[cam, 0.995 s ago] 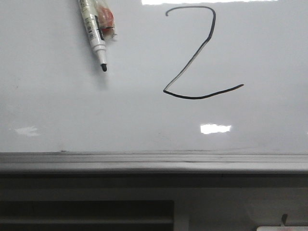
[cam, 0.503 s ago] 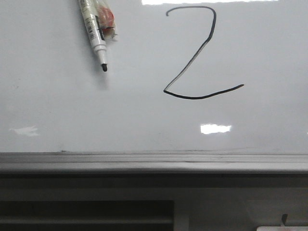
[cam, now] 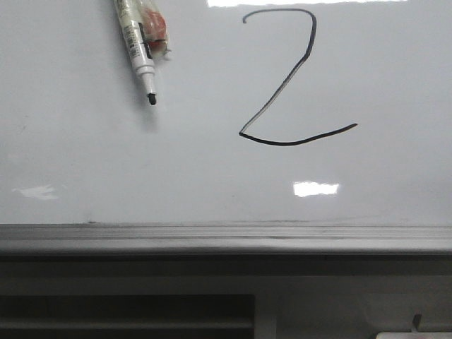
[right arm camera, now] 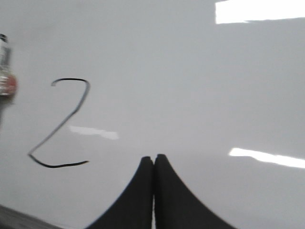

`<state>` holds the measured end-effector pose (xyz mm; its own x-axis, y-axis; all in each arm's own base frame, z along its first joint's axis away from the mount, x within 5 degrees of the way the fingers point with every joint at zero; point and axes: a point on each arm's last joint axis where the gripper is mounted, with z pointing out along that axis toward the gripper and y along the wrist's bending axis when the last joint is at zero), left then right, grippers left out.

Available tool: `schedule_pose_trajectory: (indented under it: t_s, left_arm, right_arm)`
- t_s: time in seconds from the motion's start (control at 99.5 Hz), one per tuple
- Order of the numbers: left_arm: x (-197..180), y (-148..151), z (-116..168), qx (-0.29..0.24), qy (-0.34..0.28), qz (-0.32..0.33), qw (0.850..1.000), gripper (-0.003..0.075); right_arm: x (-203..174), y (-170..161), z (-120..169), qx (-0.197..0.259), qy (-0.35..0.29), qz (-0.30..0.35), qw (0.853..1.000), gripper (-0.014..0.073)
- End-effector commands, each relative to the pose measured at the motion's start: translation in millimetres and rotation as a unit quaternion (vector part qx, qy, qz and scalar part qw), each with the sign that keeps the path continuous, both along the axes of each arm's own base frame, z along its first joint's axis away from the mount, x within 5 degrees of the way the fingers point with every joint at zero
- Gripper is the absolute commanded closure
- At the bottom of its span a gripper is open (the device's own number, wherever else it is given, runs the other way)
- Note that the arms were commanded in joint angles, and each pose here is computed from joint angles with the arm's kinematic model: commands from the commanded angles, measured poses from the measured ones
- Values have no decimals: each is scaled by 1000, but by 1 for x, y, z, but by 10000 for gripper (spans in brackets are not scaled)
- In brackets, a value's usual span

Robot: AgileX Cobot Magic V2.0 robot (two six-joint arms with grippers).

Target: Write number 2 on whiteboard

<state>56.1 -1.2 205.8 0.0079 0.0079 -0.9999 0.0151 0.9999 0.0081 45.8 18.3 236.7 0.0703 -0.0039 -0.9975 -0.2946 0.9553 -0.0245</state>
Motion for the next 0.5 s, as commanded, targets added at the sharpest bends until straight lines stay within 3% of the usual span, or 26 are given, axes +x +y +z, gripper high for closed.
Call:
schedule_pose_trajectory:
  t_s: [0.0,0.231,0.372,0.402,0.493]
  left_arm:
    - [-2,1,3,-11,-44,3,999,740]
    - [-2,1,3,-11,-44,3,999,740]
    - [-2,1,3,-11,-44,3,999,740]
    - [-2,1,3,-11,-44,3,999,740]
    - [-2,1,3,-11,-44,3,999,740]
  right_arm:
    - [0,-9,10,-17,-52,-63,996,663]
    - [8,-18,-17,-68,-23,-150,986,663]
    - [10,-18,-34,-74,-23,-157,984,663]
    - [10,-18,-39,-78,7,-155,985,663]
    - [10,-19,-41,-86,15,-156,984,663]
